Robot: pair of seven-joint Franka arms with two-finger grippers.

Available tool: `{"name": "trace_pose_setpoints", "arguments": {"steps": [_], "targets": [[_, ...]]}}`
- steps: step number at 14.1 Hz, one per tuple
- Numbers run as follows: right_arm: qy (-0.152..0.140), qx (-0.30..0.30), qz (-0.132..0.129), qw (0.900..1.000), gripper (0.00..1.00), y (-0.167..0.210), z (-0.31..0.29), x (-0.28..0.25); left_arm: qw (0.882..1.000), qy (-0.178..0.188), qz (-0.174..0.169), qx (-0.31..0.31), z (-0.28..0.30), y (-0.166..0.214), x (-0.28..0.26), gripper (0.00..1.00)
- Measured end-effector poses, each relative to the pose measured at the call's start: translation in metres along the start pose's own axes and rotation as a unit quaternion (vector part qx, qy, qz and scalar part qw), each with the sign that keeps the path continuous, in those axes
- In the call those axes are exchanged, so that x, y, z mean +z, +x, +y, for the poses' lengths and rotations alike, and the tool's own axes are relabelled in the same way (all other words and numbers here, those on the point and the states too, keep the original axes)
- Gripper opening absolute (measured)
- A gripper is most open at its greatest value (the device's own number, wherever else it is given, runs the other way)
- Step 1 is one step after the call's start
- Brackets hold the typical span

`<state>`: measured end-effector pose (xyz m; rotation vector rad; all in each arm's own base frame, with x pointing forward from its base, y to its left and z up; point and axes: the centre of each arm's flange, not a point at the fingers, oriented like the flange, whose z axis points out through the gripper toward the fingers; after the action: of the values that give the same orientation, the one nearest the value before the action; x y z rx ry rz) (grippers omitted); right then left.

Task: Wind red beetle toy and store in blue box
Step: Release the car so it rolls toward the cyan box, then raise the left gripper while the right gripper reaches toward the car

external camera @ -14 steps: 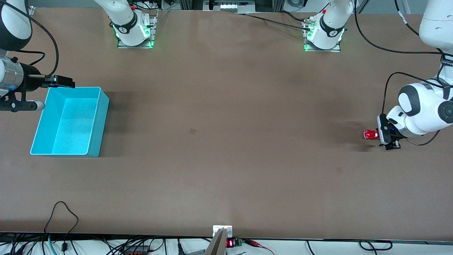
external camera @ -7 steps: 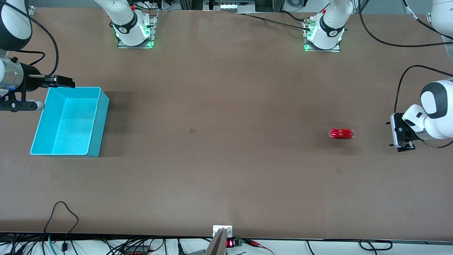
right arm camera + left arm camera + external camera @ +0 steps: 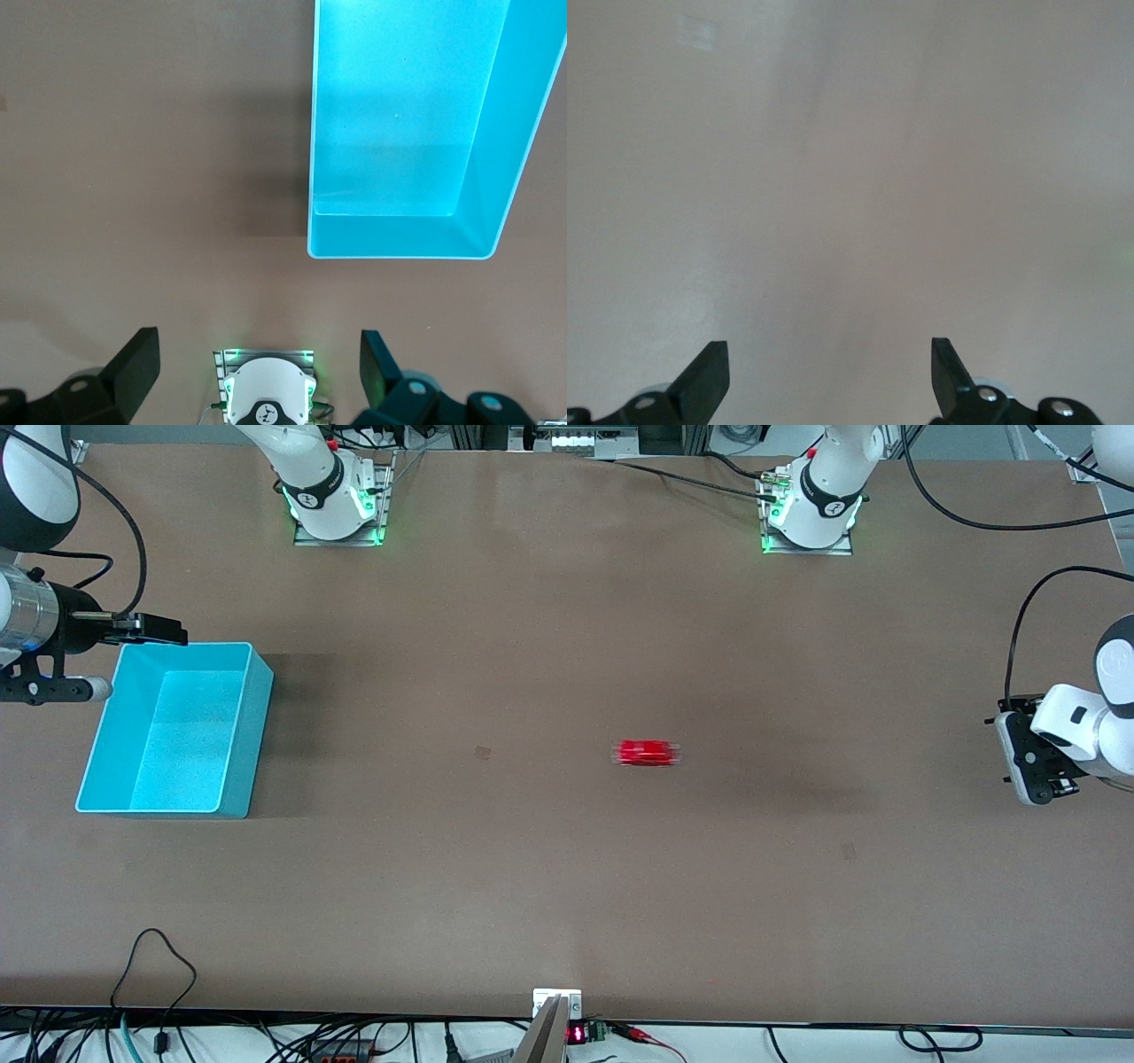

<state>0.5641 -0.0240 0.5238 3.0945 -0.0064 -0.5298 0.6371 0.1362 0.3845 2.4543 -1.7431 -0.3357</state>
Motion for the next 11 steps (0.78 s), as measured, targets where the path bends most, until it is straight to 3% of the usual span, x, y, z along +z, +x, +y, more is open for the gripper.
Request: {"name": "trace_pose_setpoints", "arguments": {"steps": [4, 7, 11], "targets": [[0.0, 0.0, 0.0, 1.0, 1.0, 0.0, 0.0, 0.0, 0.996, 0.03, -0.01, -0.078, 0.019, -0.005, -0.052, 1.0], [0.0, 0.0, 0.0, 1.0, 1.0, 0.0, 0.0, 0.0, 0.987, 0.051, -0.004, -0.154, 0.045, -0.001, -0.097, 1.0], [0.0, 0.0, 0.0, 1.0, 1.0, 0.0, -0.001, 0.0, 0.977, 0.077, 0.005, -0.201, 0.069, 0.006, -0.14, 1.0]]}}
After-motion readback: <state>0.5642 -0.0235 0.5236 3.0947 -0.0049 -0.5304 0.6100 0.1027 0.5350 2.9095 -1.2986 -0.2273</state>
